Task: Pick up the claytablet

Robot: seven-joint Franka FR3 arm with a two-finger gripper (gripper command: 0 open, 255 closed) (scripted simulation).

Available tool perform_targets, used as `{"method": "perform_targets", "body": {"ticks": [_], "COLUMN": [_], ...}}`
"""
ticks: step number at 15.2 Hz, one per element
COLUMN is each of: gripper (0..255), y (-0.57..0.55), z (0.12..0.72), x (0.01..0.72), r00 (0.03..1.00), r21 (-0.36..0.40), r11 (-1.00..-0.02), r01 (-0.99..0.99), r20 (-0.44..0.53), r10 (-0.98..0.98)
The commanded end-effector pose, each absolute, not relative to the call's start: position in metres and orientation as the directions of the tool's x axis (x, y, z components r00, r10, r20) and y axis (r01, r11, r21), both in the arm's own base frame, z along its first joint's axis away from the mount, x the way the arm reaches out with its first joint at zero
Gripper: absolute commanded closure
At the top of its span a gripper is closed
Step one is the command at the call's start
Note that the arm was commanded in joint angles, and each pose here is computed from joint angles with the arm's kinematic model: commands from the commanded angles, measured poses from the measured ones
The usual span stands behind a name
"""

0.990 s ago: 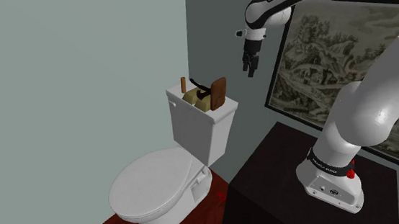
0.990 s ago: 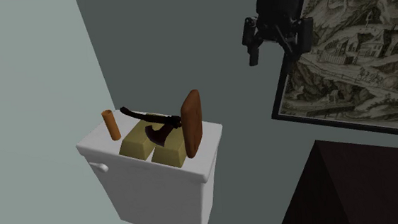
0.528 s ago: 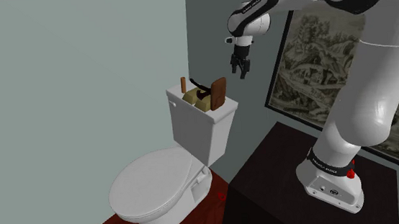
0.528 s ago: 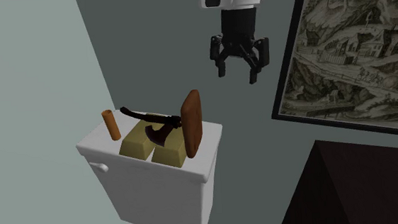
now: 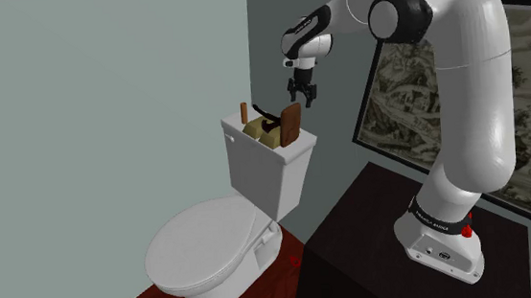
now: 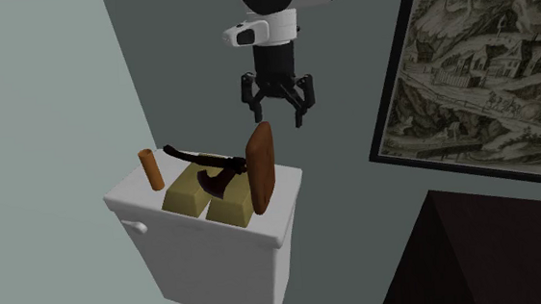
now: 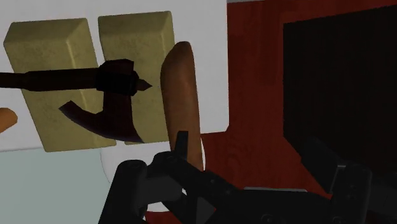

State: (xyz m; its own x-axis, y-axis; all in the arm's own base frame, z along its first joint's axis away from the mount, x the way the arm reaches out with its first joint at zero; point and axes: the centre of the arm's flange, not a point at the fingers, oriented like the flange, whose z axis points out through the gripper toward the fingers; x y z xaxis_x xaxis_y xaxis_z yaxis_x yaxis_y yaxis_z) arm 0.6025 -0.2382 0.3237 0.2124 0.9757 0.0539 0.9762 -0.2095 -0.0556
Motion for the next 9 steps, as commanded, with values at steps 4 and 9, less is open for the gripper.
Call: {"method": "perform_targets", "body": {"ticks": [4, 9], "gripper": [0, 0], "y": [-0.234, -0.234], "z": [0.295, 0.268], "x": [0.648, 0.648], "r00": [0.061, 0.061], "r21": [-0.046, -0.046], "r11": [-0.058, -0.058], "r01": [0.997, 0.997], "r20": [0.055, 0.055], "r10": [0.997, 0.997]}}
